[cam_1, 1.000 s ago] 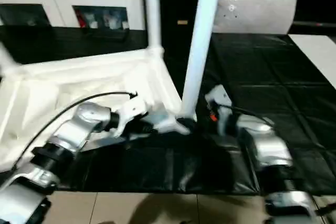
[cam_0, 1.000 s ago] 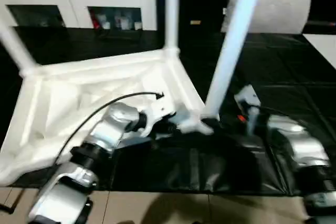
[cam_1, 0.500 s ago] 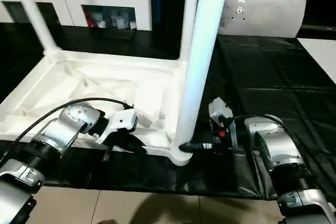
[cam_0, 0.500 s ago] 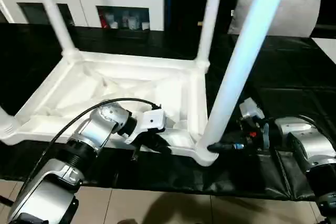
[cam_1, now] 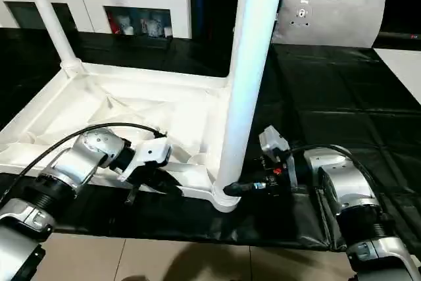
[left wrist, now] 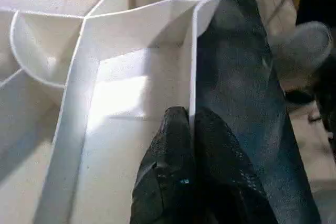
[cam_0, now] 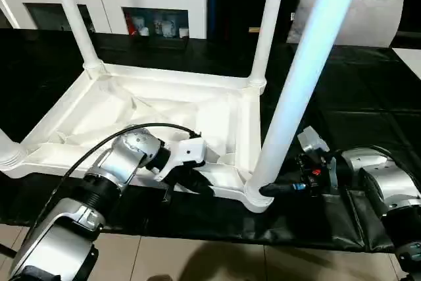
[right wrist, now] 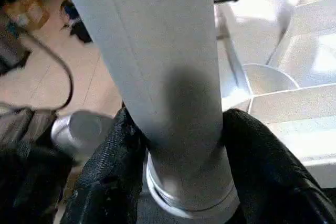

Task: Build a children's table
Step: Rotate leg to tighten

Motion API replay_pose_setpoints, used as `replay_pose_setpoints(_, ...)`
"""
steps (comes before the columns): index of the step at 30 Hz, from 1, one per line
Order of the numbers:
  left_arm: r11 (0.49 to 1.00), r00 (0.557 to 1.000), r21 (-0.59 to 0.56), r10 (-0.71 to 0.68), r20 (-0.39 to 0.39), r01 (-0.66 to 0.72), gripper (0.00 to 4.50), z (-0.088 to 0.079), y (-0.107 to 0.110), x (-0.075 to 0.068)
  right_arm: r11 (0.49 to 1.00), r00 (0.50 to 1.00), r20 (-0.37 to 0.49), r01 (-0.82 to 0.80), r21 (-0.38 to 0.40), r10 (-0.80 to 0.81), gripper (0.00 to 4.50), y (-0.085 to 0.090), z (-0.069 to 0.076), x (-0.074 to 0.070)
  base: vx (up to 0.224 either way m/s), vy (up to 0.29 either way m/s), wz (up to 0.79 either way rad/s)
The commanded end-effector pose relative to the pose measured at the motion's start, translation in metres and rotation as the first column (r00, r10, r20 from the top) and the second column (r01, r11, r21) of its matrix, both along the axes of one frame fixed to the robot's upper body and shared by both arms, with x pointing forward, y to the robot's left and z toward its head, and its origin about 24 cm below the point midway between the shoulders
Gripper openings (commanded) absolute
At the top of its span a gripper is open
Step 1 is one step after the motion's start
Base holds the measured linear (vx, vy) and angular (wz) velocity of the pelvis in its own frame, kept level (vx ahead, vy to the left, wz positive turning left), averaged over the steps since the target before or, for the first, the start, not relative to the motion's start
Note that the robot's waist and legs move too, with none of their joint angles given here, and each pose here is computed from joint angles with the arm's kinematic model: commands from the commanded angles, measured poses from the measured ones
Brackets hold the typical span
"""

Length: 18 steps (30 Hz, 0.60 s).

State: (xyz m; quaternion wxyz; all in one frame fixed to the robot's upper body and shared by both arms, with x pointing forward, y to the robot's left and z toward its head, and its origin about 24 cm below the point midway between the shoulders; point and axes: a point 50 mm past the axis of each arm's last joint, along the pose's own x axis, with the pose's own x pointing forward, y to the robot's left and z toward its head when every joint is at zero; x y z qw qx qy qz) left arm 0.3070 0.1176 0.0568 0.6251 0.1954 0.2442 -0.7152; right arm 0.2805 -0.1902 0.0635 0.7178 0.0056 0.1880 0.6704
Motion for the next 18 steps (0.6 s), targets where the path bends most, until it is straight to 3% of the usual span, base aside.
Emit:
replay_pose_setpoints(1, 0.996, 0.997, -0.048, 0.076, -0.006, -0.077, 0.0, -0.001, -0.012, 0.003, 0.997, 0.997, -0.014, 0.071, 0.04, -0.071, 1.96, 0.009, 0.0, 0.003, 0.0, 0.0, 0.0)
replay_pose_setpoints(4, 0.978, 0.979, -0.061, 0.202, 0.003, -0.201, 0.0, -0.001, -0.018, 0.009, 0.965, 0.965, 0.011, 0.261, -0.025, -0.26, 1.96, 0.021, -0.009, 0.014, 0.0, 0.0, 0.0)
replay_pose_setpoints(5, 0.959, 0.964, -0.091, 0.266, -0.013, -0.266, 0.0, 0.001, -0.026, 0.01, 0.92, 0.921, 0.027, 0.39, -0.049, -0.389, 1.96, 0.028, -0.014, 0.022, 0.0, 0.0, 0.0)
replay_pose_setpoints(10, 0.914, 0.92, -0.106, 0.392, -0.015, -0.392, 0.0, -0.002, -0.044, 0.013, 0.787, 0.79, 0.021, 0.613, -0.075, -0.613, 1.94, 0.042, -0.019, 0.036, 0.0, 0.0, 0.0)
replay_pose_setpoints(11, 0.885, 0.891, -0.105, 0.455, -0.013, -0.453, 0.0, -0.004, -0.052, 0.014, 0.712, 0.715, 0.018, 0.697, -0.077, -0.698, 1.94, 0.048, -0.021, 0.042, 0.0, 0.0, 0.0)
replay_pose_setpoints(12, 0.865, 0.87, -0.109, 0.493, 0.0, -0.49, 0.0, -0.005, -0.056, 0.017, 0.692, 0.695, 0.039, 0.719, -0.063, -0.718, 1.94, 0.051, -0.02, 0.044, 0.0, 0.0, 0.0)
replay_pose_setpoints(14, 0.842, 0.846, -0.108, 0.534, 0.019, -0.529, 0.0, -0.006, -0.06, 0.019, 0.687, 0.686, 0.076, 0.726, -0.02, -0.723, 1.94, 0.056, -0.017, 0.045, 0.0, 0.0, 0.0)
replay_pose_setpoints(16, 0.841, 0.843, -0.106, 0.536, 0.044, -0.53, 0.0, -0.005, -0.062, 0.02, 0.699, 0.696, 0.066, 0.714, 0.032, -0.715, 2.49, 0.058, -0.014, 0.044, 0.0, 0.0, 0.0)
replay_pose_setpoints(18, 0.85, 0.849, -0.108, 0.523, 0.069, -0.515, 0.0, -0.002, -0.065, 0.021, 0.707, 0.706, 0.045, 0.704, 0.067, -0.707, 2.63, 0.055, -0.012, 0.042, 0.0, 0.0, 0.0)
